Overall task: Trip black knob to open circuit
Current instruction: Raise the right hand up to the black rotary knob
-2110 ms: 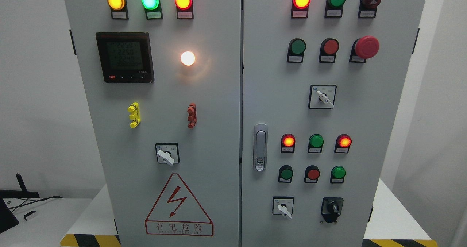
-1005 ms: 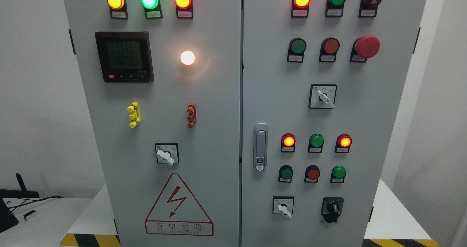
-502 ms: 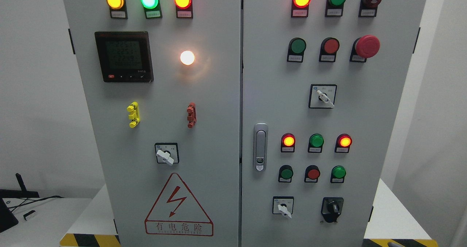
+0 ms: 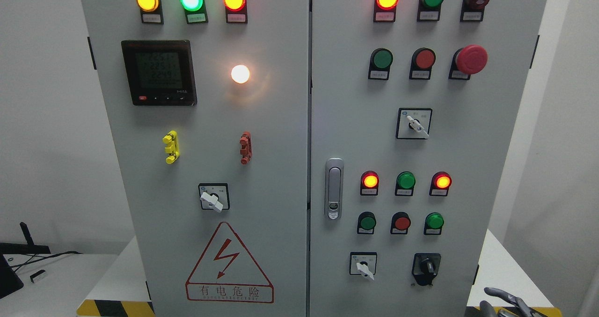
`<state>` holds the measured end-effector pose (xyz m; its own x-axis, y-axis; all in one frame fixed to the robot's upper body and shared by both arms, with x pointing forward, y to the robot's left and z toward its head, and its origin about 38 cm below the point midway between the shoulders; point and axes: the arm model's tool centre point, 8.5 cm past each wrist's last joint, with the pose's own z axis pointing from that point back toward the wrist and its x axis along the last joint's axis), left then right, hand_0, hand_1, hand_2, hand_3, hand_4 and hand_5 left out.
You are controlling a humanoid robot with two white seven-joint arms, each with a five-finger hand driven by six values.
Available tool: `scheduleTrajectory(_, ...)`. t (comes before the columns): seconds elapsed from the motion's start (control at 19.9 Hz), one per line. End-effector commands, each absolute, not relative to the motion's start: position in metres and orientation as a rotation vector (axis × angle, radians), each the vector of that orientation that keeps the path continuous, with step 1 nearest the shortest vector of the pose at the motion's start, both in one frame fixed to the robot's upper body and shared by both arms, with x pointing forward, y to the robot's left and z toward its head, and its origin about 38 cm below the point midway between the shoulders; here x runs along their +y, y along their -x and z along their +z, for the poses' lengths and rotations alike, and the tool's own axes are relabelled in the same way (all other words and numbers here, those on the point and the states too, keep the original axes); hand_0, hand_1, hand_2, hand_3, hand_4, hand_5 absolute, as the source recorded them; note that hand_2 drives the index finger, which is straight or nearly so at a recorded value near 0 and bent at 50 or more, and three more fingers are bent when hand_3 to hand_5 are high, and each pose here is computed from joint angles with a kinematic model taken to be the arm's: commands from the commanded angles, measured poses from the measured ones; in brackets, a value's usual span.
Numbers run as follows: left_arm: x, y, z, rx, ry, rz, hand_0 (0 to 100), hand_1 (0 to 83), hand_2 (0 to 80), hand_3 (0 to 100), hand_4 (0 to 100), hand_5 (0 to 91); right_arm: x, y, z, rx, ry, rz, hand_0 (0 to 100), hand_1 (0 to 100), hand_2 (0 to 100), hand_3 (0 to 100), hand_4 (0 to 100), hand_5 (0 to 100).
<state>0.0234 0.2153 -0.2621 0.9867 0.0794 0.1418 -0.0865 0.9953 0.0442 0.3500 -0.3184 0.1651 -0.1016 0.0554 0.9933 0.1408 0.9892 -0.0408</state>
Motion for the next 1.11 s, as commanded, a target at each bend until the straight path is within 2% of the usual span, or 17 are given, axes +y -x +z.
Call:
scheduleTrajectory(0.0,0.214,-0.024,-0.262,-0.141,-0.047,0.053,12,38.9,0.0,0,0,0.0,-0.292,-0.365,0.147,-1.624,0.111,-0.021,32,61,36,100,100,93)
scheduleTrajectory(0.4,0.215,-0.024,-0.262,-0.141,-0.049,0.053,12,38.9,0.0,0,0,0.0,-0.281,-0.383,0.146,-1.617,0.097,-0.021,33,59,36,100,100,93)
scheduleTrajectory(0.7,0.215,-0.024,-0.262,-0.141,-0.049,0.053,12,38.9,0.0,0,0,0.0,-0.272,-0.387,0.144,-1.610,0.077,-0.002,29,62,36,100,100,93)
scheduleTrajectory(1.05,0.215,-0.024,-0.262,-0.141,-0.049,0.053,12,38.9,0.0,0,0,0.0,-0.265,-0.393,0.148,-1.619,0.069,0.007,30,62,36,100,100,93)
